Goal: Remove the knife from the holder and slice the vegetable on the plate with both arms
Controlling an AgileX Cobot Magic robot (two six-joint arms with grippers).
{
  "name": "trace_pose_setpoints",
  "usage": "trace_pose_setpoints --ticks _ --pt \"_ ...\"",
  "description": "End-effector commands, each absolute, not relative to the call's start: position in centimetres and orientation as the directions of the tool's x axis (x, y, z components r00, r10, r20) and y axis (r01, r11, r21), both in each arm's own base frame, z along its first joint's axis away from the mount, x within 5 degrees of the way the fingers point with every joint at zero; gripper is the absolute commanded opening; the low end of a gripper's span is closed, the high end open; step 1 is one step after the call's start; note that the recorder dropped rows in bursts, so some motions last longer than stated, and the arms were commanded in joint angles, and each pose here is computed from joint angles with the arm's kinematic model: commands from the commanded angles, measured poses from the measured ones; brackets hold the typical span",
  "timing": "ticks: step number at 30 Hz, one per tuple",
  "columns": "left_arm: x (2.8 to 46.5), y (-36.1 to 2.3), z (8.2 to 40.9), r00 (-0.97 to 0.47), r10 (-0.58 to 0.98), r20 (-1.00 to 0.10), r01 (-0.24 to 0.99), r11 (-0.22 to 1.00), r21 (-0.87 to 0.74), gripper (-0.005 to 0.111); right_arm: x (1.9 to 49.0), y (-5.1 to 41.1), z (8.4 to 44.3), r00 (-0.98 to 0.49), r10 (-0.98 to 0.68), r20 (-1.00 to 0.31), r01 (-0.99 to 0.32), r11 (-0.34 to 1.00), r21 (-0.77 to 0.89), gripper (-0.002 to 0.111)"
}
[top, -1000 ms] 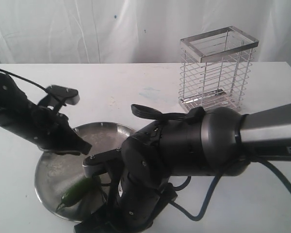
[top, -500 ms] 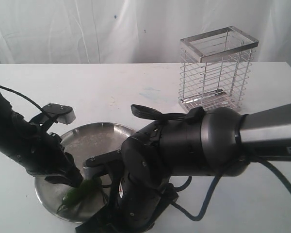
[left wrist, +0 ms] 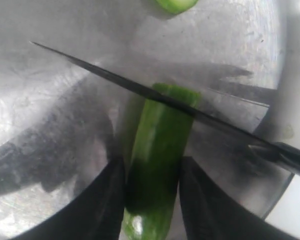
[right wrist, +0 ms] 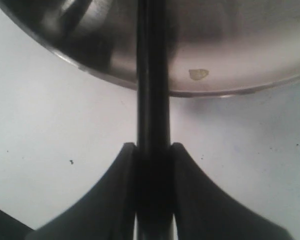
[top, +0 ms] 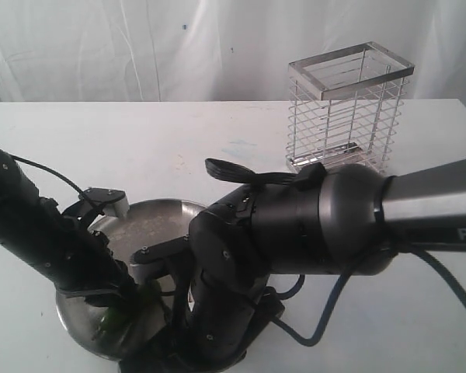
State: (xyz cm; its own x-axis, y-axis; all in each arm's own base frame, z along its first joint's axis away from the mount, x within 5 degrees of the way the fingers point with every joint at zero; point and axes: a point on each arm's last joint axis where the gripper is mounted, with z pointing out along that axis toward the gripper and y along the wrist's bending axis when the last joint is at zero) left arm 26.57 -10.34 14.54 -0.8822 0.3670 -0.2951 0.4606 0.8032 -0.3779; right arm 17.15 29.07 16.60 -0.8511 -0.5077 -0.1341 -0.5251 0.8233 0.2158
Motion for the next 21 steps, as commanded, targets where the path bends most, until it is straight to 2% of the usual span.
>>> trace_pose_setpoints --ticks 1,8,21 --pt "26.7 -10.3 14.0 -0.898 0.335 -0.285 0.426 0.821 -0.379 0.04 16.8 28.9 16.8 -0.837 -0.538 -0.1 -0.546 0.813 0.201 0.0" --pt "27.1 -10.2 14.0 -0.899 0.313 -0.307 0.415 0.834 -0.364 0.04 16.2 28.3 15.5 -0.82 -0.571 0.028 -0.56 0.813 0.16 0.0" --pt "27.2 -10.5 14.2 -0.914 0.259 -0.313 0.374 0.837 -0.4 0.04 16.4 28.4 16.0 -0.792 -0.609 0.04 -0.599 0.788 0.145 0.0"
